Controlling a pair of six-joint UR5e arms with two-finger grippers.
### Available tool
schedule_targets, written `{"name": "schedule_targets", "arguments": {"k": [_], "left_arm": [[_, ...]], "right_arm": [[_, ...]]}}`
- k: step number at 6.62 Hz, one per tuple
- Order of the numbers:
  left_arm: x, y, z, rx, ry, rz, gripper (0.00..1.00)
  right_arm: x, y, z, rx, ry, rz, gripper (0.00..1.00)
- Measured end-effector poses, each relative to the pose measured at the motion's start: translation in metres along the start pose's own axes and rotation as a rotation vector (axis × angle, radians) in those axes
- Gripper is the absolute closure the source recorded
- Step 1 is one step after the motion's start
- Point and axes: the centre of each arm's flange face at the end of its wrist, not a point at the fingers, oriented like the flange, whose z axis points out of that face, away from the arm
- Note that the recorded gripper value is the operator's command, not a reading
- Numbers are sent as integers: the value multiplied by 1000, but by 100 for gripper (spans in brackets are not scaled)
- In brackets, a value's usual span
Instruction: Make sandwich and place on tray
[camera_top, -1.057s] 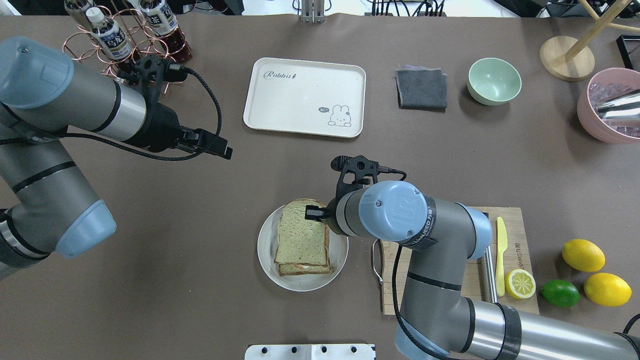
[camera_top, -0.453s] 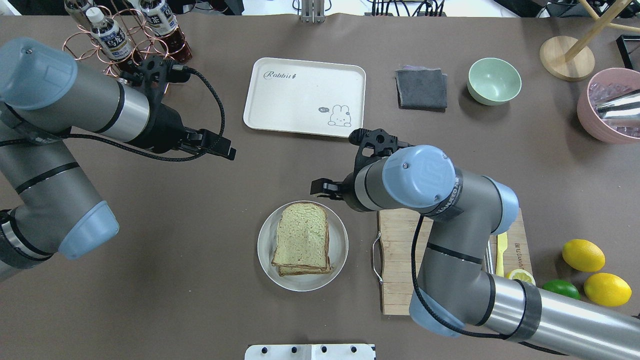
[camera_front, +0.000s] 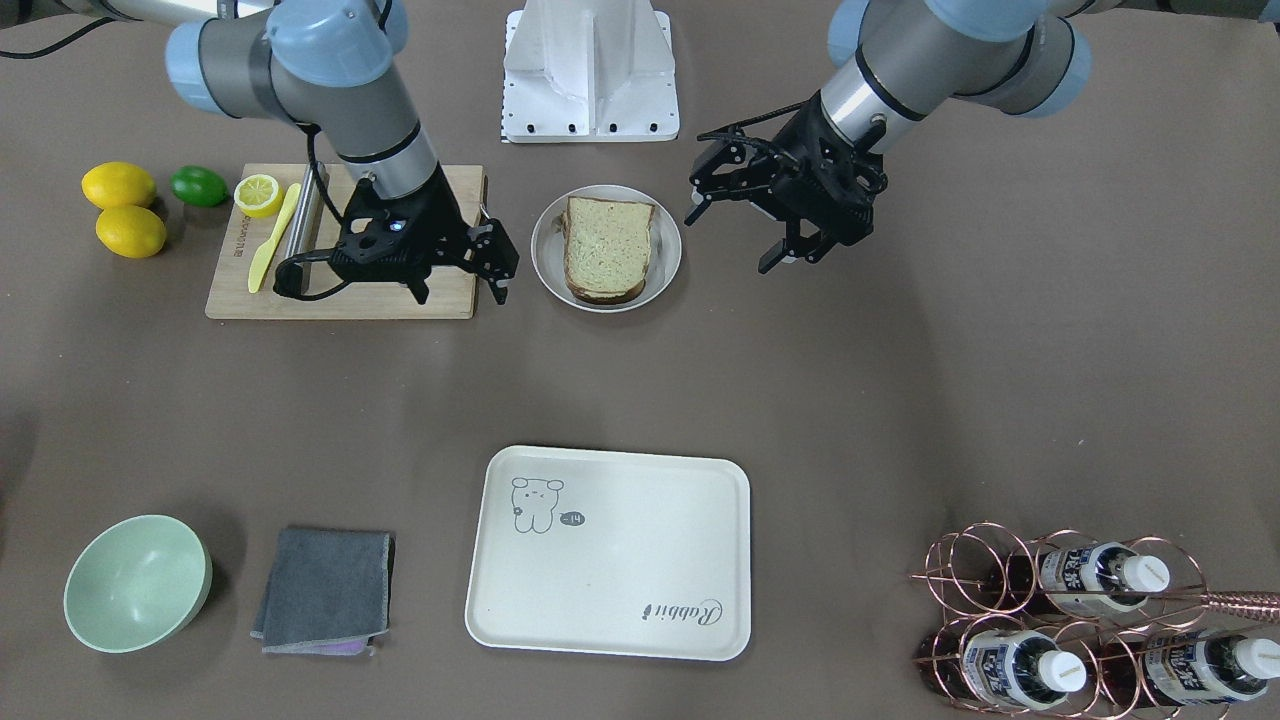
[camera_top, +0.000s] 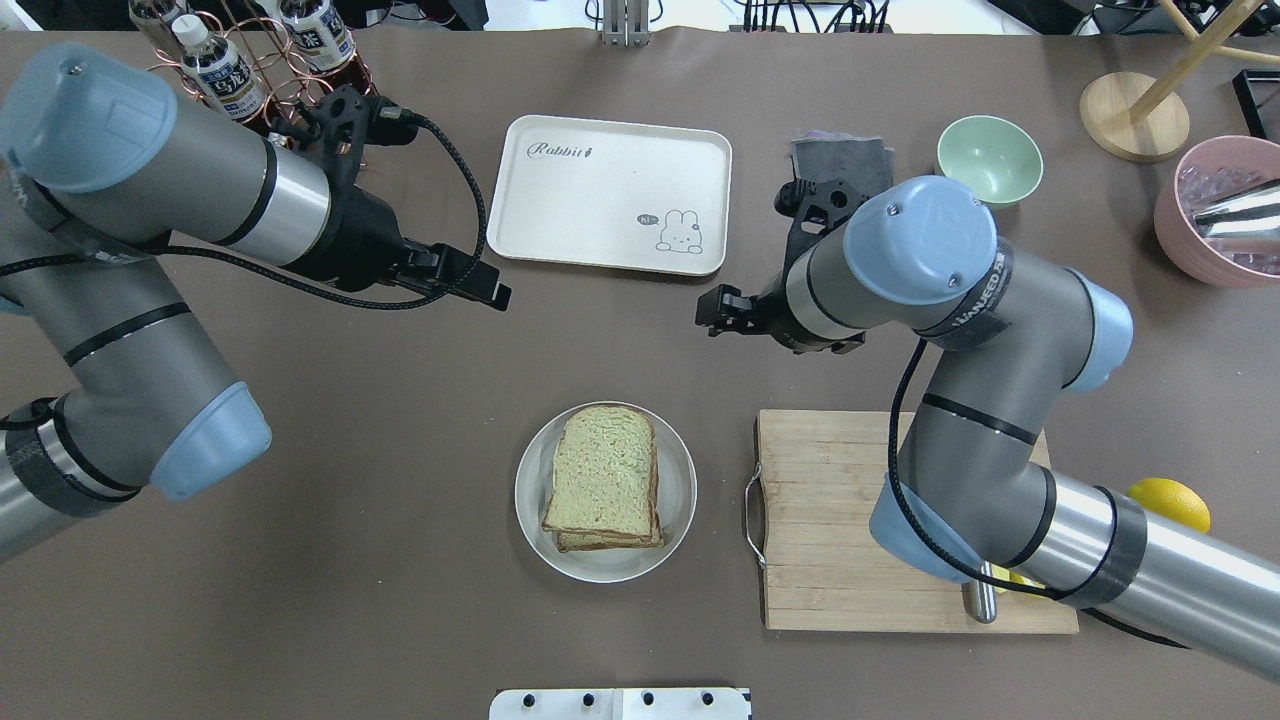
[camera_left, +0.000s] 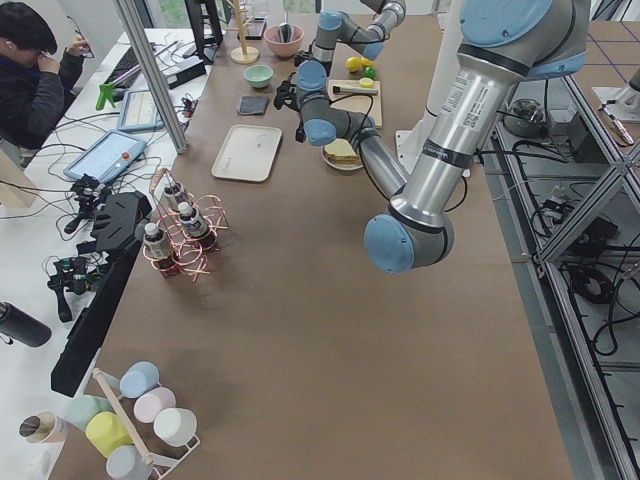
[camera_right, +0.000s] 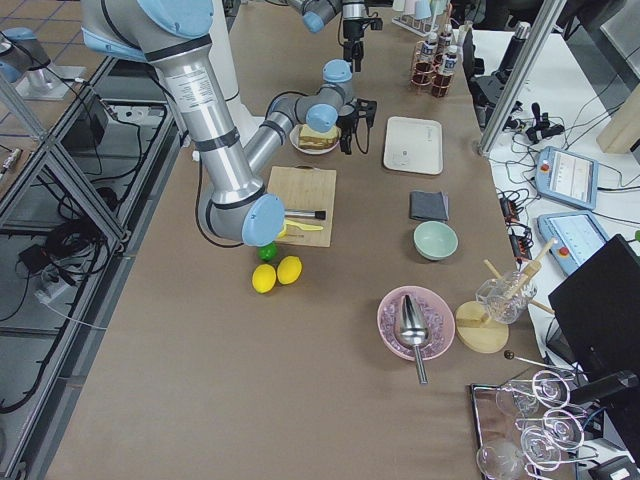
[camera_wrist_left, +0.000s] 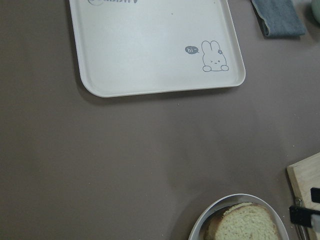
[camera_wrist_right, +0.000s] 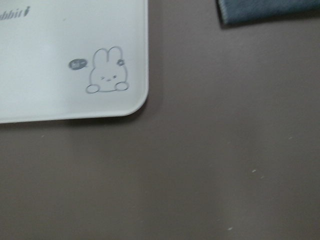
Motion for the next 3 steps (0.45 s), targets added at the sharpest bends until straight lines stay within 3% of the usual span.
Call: {"name": "schedule_targets", "arguments": {"k": [3], "left_arm": [[-30, 19, 22, -60, -39, -82, 6]], "right_arm": [[127, -69, -26, -25, 83, -127, 0]]}}
